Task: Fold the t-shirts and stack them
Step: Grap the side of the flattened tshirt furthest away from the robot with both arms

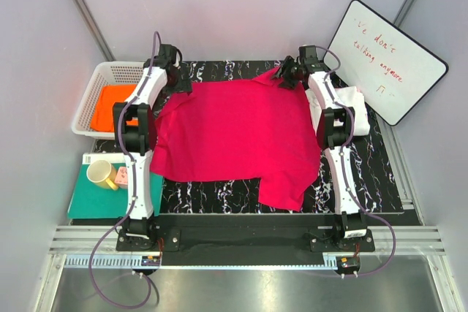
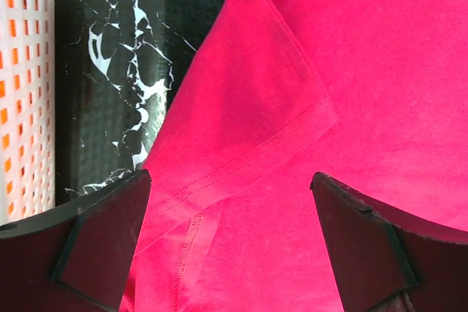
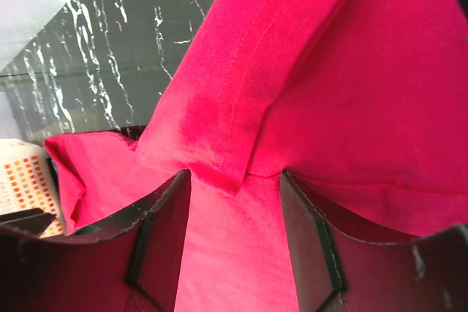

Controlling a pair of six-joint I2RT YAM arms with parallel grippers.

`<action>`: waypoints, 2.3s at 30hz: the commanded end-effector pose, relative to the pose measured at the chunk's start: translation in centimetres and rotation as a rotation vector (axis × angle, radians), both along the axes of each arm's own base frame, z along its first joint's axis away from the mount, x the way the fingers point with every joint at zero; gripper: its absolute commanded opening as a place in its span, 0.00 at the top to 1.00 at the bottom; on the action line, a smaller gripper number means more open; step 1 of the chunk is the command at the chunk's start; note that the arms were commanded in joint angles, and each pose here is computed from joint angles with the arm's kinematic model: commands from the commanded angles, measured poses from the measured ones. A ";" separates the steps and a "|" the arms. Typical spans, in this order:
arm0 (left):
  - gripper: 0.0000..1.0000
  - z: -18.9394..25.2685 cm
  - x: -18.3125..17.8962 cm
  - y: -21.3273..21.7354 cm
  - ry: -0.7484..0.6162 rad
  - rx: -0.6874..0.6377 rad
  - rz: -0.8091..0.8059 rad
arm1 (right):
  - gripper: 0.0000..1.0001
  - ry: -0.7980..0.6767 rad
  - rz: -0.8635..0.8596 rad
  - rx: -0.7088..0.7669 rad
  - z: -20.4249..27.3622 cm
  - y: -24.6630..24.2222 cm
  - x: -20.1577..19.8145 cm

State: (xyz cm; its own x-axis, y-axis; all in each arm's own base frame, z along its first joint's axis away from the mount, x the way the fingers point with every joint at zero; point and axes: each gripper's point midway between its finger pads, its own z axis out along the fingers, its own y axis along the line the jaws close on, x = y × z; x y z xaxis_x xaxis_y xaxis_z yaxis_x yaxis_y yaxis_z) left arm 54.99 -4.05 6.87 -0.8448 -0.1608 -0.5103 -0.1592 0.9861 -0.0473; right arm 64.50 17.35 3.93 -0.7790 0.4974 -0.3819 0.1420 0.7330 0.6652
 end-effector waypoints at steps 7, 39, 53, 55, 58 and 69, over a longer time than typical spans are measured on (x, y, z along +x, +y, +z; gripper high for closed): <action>0.03 3.8 0.9 -0.8 -0.090 -0.038 -0.031 | 0.48 -0.032 -0.003 0.099 0.6 1.5 1.1; 0.03 2.4 0.4 -1.7 -0.060 -0.005 -0.063 | 0.55 -0.069 0.044 0.157 4.9 2.8 0.3; 0.03 2.7 0.4 -1.7 -0.066 -0.001 -0.068 | 0.56 -0.014 0.034 0.153 0.9 3.1 0.3; 0.03 2.8 0.3 -1.6 -0.066 -0.001 -0.068 | 0.55 -0.005 0.031 0.148 0.5 3.0 0.2; 0.03 2.6 0.1 -1.7 -0.060 -0.001 -0.069 | 0.53 0.006 0.031 0.135 -0.1 3.0 -0.1; 0.03 2.8 -0.6 -1.8 -0.052 -0.016 -0.071 | 0.69 0.021 0.042 0.135 -3.1 4.8 0.0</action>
